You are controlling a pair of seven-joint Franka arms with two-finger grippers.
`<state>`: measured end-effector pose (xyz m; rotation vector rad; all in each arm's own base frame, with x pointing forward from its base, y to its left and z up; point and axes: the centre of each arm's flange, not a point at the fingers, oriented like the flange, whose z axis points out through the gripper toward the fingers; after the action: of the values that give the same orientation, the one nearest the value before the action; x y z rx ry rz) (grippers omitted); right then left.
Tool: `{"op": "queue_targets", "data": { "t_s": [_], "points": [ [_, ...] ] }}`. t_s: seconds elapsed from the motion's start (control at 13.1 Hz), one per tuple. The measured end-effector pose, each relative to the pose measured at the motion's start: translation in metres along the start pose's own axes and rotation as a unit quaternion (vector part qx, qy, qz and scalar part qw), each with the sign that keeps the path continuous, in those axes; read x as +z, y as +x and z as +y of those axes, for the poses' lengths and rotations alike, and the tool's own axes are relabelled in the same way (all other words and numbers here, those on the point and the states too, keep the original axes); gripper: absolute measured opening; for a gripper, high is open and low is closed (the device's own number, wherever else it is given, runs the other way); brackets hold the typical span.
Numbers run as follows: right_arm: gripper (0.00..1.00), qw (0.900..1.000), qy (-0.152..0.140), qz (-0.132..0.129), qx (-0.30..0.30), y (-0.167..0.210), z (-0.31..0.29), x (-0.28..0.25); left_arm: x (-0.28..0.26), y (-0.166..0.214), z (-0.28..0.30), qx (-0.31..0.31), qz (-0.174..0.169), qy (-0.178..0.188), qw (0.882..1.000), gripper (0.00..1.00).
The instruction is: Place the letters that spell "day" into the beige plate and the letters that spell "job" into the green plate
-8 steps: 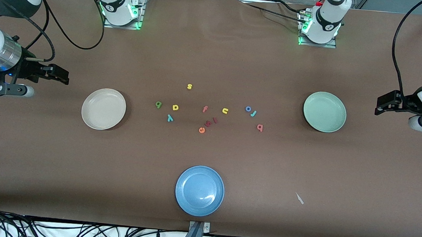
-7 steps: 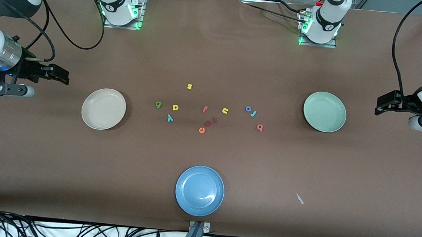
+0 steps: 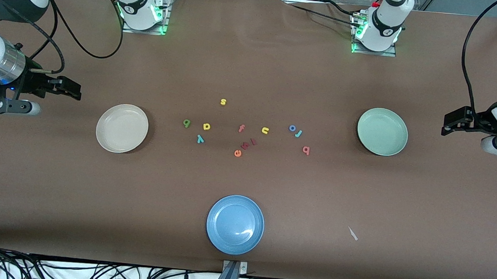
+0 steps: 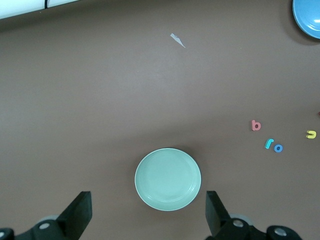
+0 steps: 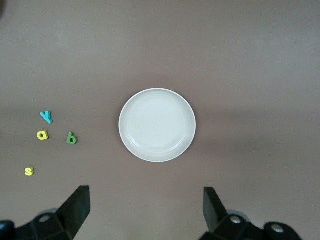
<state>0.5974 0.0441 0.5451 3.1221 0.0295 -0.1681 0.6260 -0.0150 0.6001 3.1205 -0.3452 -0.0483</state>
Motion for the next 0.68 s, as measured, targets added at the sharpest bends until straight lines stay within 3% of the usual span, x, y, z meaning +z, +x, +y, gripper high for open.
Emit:
{"op": "queue_targets", "data": {
  "t_s": [0.68],
  "points": [
    [1.0,1.0,0.0,-0.001,-0.022,0.0003,-0.0014,0.0011,0.0,-0.0007,-0.0035,-0.003,0.0,0.0,1.0,1.0]
  ]
}}
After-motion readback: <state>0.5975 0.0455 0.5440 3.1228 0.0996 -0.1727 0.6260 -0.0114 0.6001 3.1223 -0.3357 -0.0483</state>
